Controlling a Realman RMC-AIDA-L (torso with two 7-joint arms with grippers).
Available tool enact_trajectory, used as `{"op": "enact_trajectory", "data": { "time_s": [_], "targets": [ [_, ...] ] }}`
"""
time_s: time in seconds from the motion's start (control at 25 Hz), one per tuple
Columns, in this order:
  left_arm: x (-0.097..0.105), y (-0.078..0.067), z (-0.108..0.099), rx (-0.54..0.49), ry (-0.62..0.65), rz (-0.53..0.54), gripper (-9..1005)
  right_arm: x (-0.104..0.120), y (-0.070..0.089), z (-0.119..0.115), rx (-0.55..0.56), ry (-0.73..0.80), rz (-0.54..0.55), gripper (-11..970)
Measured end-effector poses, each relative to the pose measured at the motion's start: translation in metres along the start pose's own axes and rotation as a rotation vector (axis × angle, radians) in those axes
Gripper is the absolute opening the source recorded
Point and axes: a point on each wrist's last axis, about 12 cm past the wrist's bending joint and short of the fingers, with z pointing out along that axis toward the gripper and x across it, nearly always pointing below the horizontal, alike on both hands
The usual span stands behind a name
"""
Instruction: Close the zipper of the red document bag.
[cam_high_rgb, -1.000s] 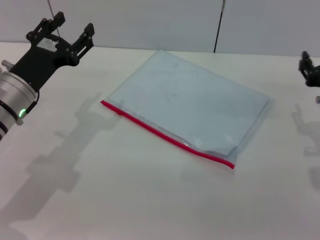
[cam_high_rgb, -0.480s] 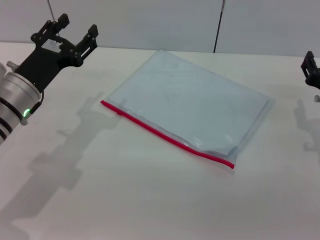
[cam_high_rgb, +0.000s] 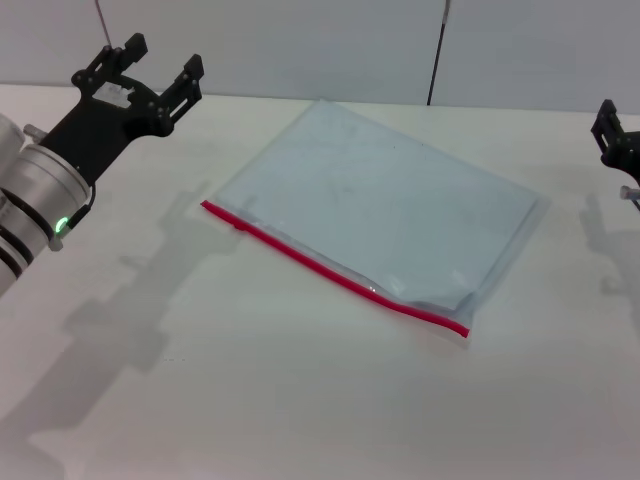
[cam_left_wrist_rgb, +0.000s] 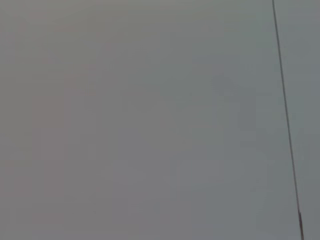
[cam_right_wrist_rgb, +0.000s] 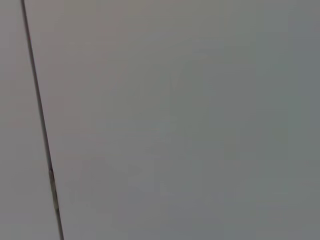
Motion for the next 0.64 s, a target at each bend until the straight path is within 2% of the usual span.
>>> {"op": "enact_trajectory", "data": {
  "time_s": [0.64],
  "targets": [
    [0.0024, 0.0010, -0.0005, -0.005, 0.015, 0.000, 757, 0.0023, -0.0014, 0.0005, 0.005, 0.010, -0.003, 637]
  ]
}}
